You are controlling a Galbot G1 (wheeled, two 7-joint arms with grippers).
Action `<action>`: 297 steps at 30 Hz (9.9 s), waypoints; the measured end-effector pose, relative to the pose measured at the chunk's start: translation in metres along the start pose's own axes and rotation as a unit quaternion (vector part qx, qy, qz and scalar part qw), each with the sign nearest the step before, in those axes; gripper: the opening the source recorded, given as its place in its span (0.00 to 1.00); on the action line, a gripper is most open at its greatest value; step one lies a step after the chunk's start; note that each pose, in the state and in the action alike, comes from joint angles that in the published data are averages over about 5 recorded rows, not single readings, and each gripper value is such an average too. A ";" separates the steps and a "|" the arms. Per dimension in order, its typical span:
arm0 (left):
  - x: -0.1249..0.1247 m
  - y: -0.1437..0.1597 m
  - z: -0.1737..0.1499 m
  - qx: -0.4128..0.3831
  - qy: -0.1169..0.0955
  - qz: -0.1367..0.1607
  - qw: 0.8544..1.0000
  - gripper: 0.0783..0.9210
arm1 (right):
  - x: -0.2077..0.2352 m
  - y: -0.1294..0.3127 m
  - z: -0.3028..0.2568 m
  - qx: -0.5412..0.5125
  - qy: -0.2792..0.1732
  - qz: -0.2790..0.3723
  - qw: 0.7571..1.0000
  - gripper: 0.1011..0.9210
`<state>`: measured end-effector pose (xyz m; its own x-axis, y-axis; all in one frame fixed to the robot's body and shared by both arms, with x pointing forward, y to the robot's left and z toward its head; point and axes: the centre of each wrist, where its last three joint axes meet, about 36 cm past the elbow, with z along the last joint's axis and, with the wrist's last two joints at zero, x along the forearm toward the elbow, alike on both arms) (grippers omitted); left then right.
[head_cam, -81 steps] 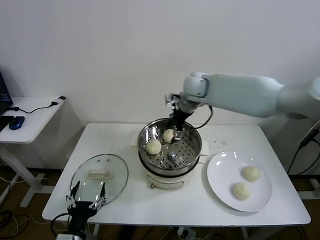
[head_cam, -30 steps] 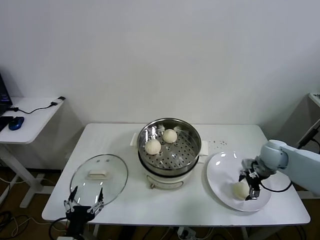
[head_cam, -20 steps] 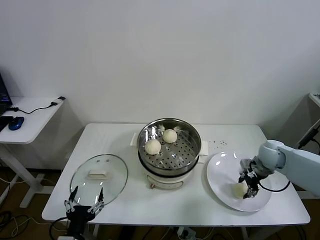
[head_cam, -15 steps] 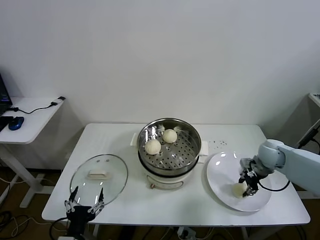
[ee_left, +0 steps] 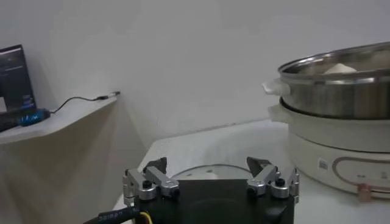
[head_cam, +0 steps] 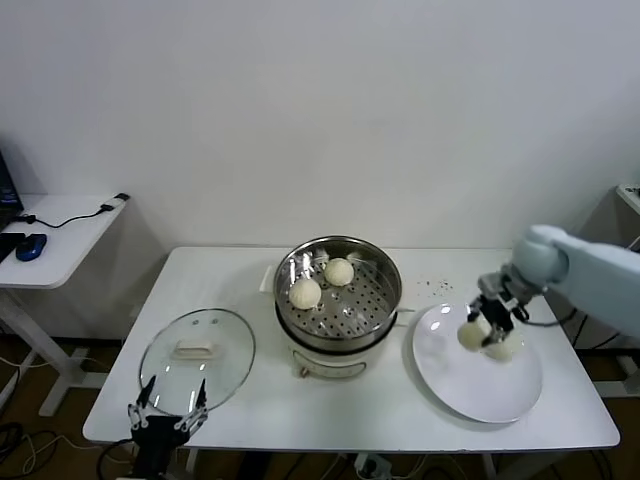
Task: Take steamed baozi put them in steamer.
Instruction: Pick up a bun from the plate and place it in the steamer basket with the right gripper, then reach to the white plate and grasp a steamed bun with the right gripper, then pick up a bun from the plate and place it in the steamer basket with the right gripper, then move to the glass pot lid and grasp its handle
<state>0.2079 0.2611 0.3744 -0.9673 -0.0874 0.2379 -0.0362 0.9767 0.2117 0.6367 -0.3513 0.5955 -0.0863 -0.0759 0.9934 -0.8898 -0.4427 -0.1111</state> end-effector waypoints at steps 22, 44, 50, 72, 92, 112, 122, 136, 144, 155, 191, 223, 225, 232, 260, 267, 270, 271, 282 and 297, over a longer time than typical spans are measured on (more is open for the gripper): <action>0.003 0.010 0.001 -0.012 0.003 0.001 1.000 0.88 | 0.075 -0.145 -0.252 0.478 0.063 0.009 0.876 0.57; 0.004 0.017 0.007 -0.008 0.013 -0.003 1.000 0.88 | -0.025 -0.121 -0.311 0.559 0.016 -0.054 0.828 0.58; 0.005 0.017 0.009 -0.007 0.014 -0.003 1.000 0.88 | -0.033 -0.118 -0.312 0.562 0.014 -0.055 0.825 0.74; 0.000 0.012 0.002 -0.008 0.006 0.008 1.000 0.88 | 0.061 -0.134 -0.210 0.419 0.031 0.020 0.907 0.88; -0.004 0.008 -0.006 -0.004 -0.003 0.012 1.000 0.88 | 0.024 0.012 0.045 -0.133 0.013 0.044 0.990 0.88; -0.002 0.006 -0.003 -0.001 0.007 0.004 1.000 0.88 | -0.094 0.083 0.104 -0.250 0.034 -0.012 0.967 0.88; -0.003 0.006 -0.001 -0.001 0.009 0.002 1.000 0.88 | -0.126 0.080 0.101 -0.262 0.031 -0.021 0.964 0.88; -0.002 0.006 0.000 -0.002 0.010 0.002 1.000 0.88 | -0.134 0.076 0.103 -0.273 0.028 -0.021 0.961 0.63; -0.002 0.006 -0.001 -0.002 0.010 0.001 1.000 0.88 | -0.132 0.078 0.104 -0.280 0.023 -0.021 0.959 0.57; -0.002 0.006 -0.001 0.000 0.007 0.002 1.000 0.88 | -0.092 0.057 0.103 -0.288 0.004 0.008 0.958 0.55; -0.006 0.002 0.001 0.006 -0.010 0.023 1.000 0.88 | 0.042 -0.132 -0.141 -0.204 -0.057 0.043 0.976 0.55; -0.014 0.006 0.007 0.003 -0.003 0.021 1.000 0.88 | -0.025 -0.136 -0.154 -0.216 -0.033 0.011 0.976 0.88; -0.014 0.006 0.007 0.003 -0.003 0.021 1.000 0.88 | -0.020 -0.136 -0.152 -0.218 -0.036 0.013 0.975 0.88; -0.015 0.005 0.004 0.000 -0.007 0.023 1.000 0.88 | 0.011 -0.132 -0.134 -0.223 -0.058 0.027 0.973 0.88; -0.025 0.007 -0.005 -0.031 -0.026 0.010 0.999 0.88 | -0.023 0.044 -0.045 -0.298 -0.398 0.311 0.810 0.88; -0.024 0.010 -0.011 -0.059 -0.034 0.003 0.998 0.88 | -0.053 0.084 -0.054 -0.339 -0.440 0.383 0.738 0.88; -0.024 0.013 -0.012 -0.086 -0.036 -0.002 0.996 0.88 | -0.065 0.098 -0.060 -0.358 -0.454 0.408 0.706 0.88; -0.024 0.014 -0.012 -0.098 -0.036 -0.004 0.994 0.88 | -0.069 0.102 -0.062 -0.364 -0.458 0.416 0.696 0.88; -0.034 0.031 -0.004 -0.379 -0.029 -0.049 0.924 0.88 | -0.127 0.167 -0.071 -0.463 -0.471 0.493 0.566 0.88; -0.074 0.020 0.036 -0.642 -0.012 -0.031 0.766 0.88 | -0.197 0.245 -0.079 -0.576 -0.407 0.537 0.462 0.88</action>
<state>0.2695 0.2941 0.3267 -0.9784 -0.1074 0.1765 0.1805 -0.0294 0.9831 0.4004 -0.3742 0.3745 -0.9758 -0.2183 -0.0101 -0.2185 0.9754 0.0280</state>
